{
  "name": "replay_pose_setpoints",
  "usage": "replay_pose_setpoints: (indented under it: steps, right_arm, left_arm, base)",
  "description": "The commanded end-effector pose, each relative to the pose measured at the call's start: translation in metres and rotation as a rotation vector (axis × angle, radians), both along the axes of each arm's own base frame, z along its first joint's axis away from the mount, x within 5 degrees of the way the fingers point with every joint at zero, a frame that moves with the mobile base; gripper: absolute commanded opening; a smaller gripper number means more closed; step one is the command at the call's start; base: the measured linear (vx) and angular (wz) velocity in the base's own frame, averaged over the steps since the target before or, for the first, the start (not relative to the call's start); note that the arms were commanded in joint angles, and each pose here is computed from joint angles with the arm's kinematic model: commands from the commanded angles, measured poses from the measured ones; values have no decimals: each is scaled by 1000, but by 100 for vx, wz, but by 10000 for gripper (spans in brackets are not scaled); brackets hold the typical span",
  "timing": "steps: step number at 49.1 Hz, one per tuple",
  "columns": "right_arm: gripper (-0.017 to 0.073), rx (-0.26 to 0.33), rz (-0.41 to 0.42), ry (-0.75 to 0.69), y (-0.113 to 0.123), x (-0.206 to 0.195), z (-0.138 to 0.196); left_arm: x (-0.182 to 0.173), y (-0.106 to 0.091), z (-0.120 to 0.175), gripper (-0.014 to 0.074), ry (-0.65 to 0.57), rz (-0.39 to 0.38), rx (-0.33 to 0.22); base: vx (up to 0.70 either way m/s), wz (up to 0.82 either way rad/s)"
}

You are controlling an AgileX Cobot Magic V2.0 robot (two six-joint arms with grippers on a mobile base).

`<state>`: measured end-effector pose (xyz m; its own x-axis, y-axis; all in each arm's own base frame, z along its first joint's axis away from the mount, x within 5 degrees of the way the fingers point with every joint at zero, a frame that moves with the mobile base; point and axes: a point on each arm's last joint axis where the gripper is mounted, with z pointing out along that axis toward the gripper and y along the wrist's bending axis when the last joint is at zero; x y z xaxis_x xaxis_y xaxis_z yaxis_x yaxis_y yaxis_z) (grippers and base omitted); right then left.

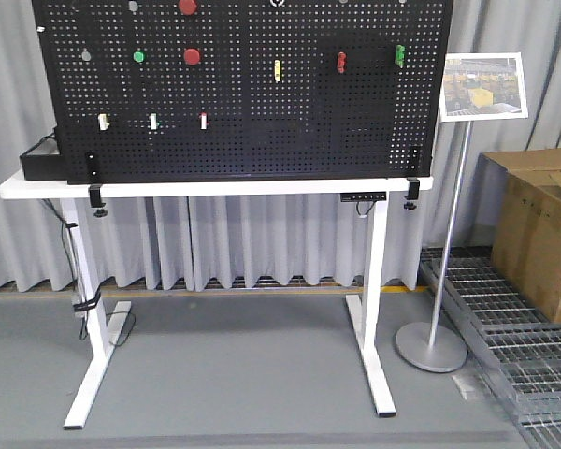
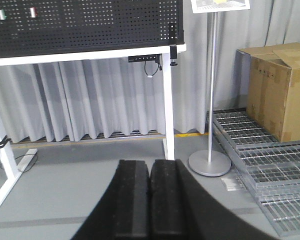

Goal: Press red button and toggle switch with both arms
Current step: 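Drive the base forward up to the black pegboard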

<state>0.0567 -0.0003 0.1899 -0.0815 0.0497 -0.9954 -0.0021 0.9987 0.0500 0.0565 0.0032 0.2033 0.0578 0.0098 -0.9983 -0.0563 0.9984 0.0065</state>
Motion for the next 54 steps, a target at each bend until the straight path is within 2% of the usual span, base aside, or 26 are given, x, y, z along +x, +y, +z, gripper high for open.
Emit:
replay_pose_setpoints:
  steps: [1,54]
  right_arm:
    - [-3,-11,3,-85,0,0,5]
    - [-3,-11,3,-85,0,0,5]
  left_arm:
    - [-1,0,-1,1,-75,3,-9]
    - [-1,0,-1,1,-75,3,-9]
  base:
    - [35,-6]
    - [40,1]
